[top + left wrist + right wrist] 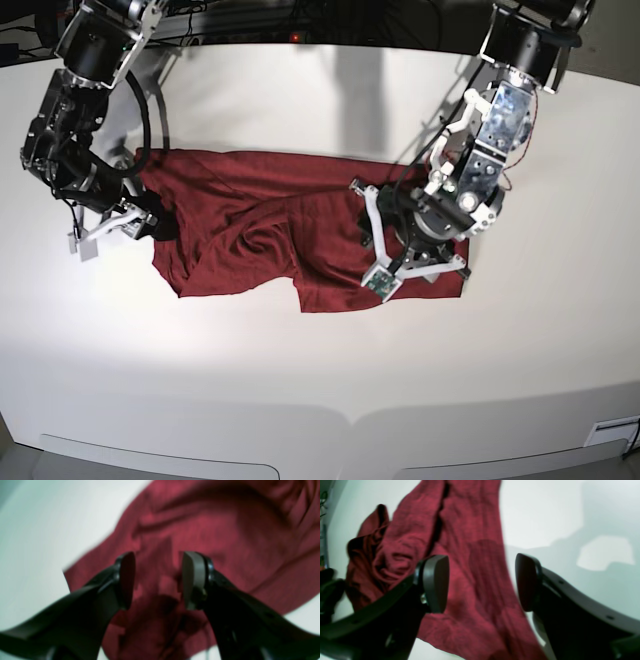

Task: Fold the T-shirt properly
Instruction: 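Grasp the strip's other end with right gripper, left gripper pressing fold, then fold the held end with right gripper over onto the left gripper's fold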

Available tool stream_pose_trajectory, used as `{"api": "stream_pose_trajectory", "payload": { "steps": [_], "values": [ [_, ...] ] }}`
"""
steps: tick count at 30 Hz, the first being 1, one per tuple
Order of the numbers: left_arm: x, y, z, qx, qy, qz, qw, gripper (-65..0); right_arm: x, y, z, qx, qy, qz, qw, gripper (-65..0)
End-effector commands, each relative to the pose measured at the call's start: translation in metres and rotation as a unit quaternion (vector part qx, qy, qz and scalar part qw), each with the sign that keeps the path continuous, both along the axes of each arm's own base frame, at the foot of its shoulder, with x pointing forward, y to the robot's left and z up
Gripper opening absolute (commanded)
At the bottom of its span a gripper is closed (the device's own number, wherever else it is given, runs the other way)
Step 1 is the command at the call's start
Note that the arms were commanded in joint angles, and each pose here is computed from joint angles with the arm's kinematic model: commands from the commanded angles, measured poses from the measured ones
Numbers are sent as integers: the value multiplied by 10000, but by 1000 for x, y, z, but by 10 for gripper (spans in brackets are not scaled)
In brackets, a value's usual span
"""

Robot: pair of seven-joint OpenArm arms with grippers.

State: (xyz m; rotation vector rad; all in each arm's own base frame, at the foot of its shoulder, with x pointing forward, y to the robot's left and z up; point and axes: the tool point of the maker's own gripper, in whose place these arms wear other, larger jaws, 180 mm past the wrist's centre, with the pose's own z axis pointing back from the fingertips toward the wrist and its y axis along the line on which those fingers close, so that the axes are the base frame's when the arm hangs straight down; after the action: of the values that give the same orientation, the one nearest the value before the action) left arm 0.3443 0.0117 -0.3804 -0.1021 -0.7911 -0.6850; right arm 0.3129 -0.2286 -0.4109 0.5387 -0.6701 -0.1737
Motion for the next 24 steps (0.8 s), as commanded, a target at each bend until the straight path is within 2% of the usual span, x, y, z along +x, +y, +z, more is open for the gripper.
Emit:
{"api": "stream_pose_trajectory", "payload": {
  "steps": [1,8,12,14,16,19,20,24],
  "values": [
    [12,-4,17,-162,-286,57,9994,-360,7,0,8,-61,-126,74,9999,-243],
    [2,-2,7,-156,-139,101,9997,-360,9,48,1,163,-69,541,9984,-243],
    [-1,-1,4,-139,-100,104,9998,-360,11,55,2,230,-111,595,9979,-256],
    [-2,-1,3,-138,-83,105,9998,-360,11,54,2,227,-119,586,9980,-316],
    [-2,-2,3,-145,-78,104,9998,-360,11,55,2,233,-123,585,9979,-407],
    [-3,-1,2,-144,-74,104,9998,-360,16,53,6,244,-263,496,9981,-606],
    [-3,-2,3,-160,-90,100,9998,-360,20,53,9,287,-369,434,9980,-650],
    [-1,-4,5,-214,-159,86,9996,-360,34,61,28,629,-693,388,9949,-650]
  ]
}}
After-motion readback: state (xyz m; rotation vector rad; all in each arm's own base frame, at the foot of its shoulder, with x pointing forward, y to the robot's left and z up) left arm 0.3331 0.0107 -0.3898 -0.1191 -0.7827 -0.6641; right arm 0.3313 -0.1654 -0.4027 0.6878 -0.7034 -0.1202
